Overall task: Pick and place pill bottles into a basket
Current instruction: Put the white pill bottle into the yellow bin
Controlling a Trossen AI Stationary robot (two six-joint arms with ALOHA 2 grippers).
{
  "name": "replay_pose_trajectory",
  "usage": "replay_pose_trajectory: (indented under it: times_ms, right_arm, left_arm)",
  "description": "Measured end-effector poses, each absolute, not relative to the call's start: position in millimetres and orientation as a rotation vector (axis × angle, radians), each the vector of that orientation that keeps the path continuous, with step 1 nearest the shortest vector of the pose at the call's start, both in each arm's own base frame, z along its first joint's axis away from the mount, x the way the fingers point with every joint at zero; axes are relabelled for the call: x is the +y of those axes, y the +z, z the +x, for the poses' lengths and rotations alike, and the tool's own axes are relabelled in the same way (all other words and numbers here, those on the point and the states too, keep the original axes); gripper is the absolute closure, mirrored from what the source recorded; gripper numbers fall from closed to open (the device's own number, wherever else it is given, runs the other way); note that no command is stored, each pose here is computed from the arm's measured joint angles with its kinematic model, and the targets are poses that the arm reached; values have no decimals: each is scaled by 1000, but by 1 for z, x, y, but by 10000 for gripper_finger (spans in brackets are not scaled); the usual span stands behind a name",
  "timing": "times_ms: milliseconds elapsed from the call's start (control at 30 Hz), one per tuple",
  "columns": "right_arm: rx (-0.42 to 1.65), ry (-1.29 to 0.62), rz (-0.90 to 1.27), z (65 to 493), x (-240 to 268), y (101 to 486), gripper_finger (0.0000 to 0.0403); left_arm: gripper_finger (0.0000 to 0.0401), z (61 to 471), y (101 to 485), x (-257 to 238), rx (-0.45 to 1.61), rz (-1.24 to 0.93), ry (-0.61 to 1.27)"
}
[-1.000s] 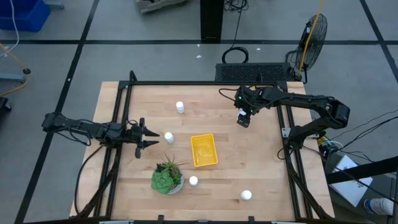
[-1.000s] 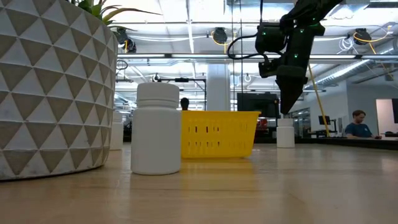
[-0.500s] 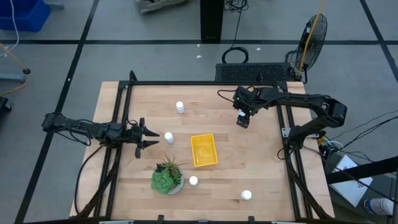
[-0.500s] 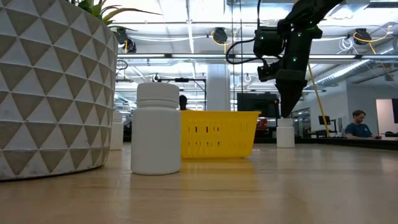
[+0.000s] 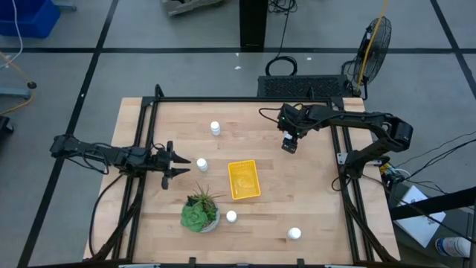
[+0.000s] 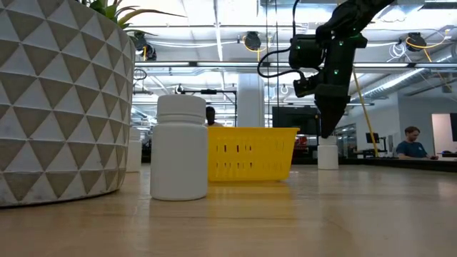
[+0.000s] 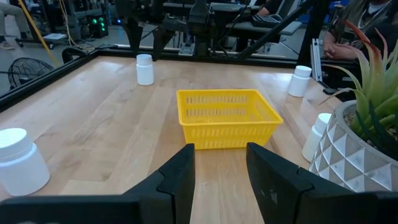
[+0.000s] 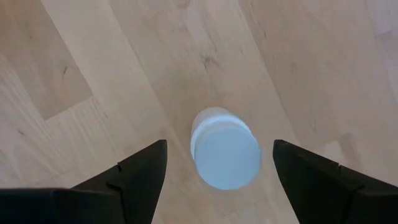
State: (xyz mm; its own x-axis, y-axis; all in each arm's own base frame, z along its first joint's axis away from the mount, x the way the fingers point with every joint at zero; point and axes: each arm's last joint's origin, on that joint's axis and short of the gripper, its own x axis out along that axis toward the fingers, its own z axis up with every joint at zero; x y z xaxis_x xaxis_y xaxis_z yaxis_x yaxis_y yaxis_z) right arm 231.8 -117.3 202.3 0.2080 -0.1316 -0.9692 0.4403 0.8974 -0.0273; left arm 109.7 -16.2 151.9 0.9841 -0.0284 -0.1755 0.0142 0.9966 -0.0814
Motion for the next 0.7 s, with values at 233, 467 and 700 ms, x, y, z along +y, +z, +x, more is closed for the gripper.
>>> replay_pose_trajectory:
  times_ms: [233, 467, 700]
  right_arm:
    - [1350, -407, 297, 221, -114, 180, 119]
    - [1318, -409, 289, 223, -115, 179, 119]
    - [1300, -408, 278, 226, -116, 184, 119]
  left_arm:
    - [252, 110, 152, -16, 177, -80, -22]
    - [252, 110, 152, -16, 176, -80, -22]
    - [252, 110, 152, -16, 176, -81, -22]
